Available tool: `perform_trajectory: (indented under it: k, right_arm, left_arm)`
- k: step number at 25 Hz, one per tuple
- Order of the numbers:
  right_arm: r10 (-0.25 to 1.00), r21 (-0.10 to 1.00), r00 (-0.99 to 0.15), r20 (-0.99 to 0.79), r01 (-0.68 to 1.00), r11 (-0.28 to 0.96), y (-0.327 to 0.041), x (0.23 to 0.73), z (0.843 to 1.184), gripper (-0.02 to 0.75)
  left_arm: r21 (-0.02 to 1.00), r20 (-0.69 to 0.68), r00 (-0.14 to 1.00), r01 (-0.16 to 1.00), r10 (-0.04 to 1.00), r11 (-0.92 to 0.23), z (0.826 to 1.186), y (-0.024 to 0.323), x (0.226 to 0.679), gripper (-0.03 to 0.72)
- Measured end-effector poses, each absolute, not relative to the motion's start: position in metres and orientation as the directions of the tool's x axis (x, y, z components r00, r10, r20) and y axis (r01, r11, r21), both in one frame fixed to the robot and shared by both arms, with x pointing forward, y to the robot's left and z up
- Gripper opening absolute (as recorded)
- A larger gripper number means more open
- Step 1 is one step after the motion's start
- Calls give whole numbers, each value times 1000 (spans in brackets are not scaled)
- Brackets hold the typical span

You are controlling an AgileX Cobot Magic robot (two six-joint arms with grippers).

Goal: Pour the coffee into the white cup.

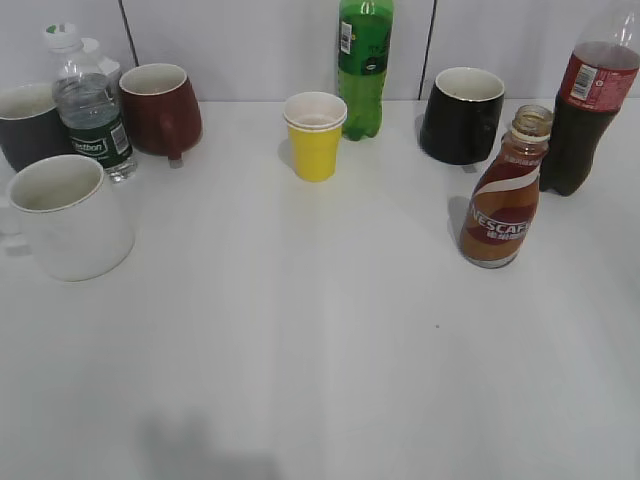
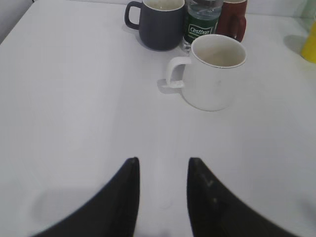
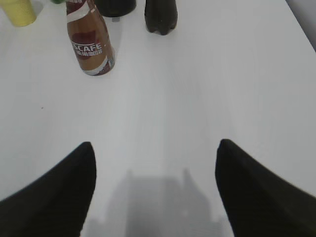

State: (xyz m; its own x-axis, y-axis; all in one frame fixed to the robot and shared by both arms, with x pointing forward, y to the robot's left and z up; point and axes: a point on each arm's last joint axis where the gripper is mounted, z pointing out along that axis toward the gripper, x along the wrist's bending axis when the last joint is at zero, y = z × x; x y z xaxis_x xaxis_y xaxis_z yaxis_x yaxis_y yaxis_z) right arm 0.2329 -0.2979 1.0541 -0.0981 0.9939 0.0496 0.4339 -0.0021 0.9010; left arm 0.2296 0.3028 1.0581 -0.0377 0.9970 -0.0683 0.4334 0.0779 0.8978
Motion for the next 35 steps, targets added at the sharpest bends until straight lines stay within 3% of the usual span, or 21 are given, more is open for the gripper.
perform_trajectory:
  k: [29, 35]
  right_arm:
    - [994, 901, -98, 50, 434, -2, -298, 233, 1054, 588]
    - [994, 901, -98, 50, 434, -2, -298, 233, 1054, 588]
  left_arm:
    - [896, -64, -40, 439, 997, 75, 1062, 303, 235, 256]
    - [926, -55, -38, 371, 998, 65, 1079, 304, 255, 256]
